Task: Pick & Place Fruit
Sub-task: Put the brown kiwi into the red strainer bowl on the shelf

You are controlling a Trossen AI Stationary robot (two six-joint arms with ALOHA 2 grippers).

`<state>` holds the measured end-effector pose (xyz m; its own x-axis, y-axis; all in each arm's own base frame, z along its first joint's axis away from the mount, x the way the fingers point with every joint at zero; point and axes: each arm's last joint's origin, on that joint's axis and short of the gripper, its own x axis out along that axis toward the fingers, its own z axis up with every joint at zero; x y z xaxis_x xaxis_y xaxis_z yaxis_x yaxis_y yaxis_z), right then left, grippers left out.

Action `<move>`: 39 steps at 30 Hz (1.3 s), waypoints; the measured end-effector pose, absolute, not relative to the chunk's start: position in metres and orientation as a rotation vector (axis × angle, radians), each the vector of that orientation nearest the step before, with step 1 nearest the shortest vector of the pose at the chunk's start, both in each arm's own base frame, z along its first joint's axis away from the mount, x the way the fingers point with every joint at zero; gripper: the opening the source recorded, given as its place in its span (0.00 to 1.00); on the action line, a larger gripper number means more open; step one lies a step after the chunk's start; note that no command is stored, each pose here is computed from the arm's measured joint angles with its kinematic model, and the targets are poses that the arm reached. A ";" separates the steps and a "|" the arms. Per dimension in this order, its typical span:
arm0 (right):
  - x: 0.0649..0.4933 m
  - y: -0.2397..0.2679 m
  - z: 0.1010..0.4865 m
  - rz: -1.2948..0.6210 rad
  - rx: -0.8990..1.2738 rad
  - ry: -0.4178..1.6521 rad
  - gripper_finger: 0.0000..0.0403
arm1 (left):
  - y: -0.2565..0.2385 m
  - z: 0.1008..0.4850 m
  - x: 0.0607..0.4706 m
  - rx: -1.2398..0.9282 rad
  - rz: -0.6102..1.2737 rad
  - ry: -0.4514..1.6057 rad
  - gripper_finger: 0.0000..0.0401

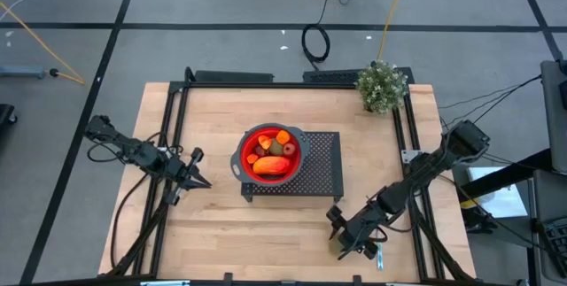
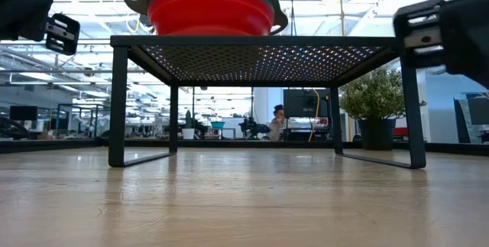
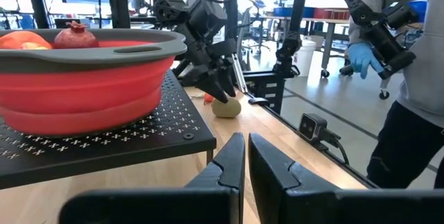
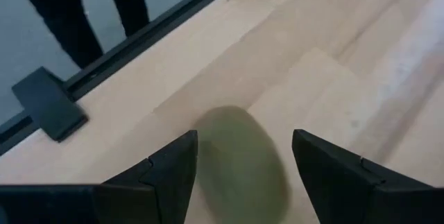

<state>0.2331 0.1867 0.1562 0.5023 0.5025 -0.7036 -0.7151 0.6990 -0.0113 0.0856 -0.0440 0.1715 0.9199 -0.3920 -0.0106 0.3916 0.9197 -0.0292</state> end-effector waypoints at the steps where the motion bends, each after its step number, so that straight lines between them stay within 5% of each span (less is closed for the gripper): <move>1: 0.233 0.188 0.154 0.758 -0.322 0.739 0.57 | -0.044 0.171 0.086 -0.027 -0.402 0.017 0.05; 27: 0.236 0.193 0.129 0.783 -0.353 0.805 0.54 | -0.044 0.171 0.086 -0.024 -0.403 0.024 0.05; 39: 0.248 0.203 0.167 0.784 -0.317 0.672 0.53 | -0.044 0.171 0.086 -0.025 -0.403 0.024 0.05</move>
<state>0.2478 0.2026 0.1672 0.5171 0.5436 -0.6611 -0.7367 0.6759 -0.0205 0.0860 -0.0442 0.1705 0.9197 -0.3923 -0.0184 0.3917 0.9196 -0.0286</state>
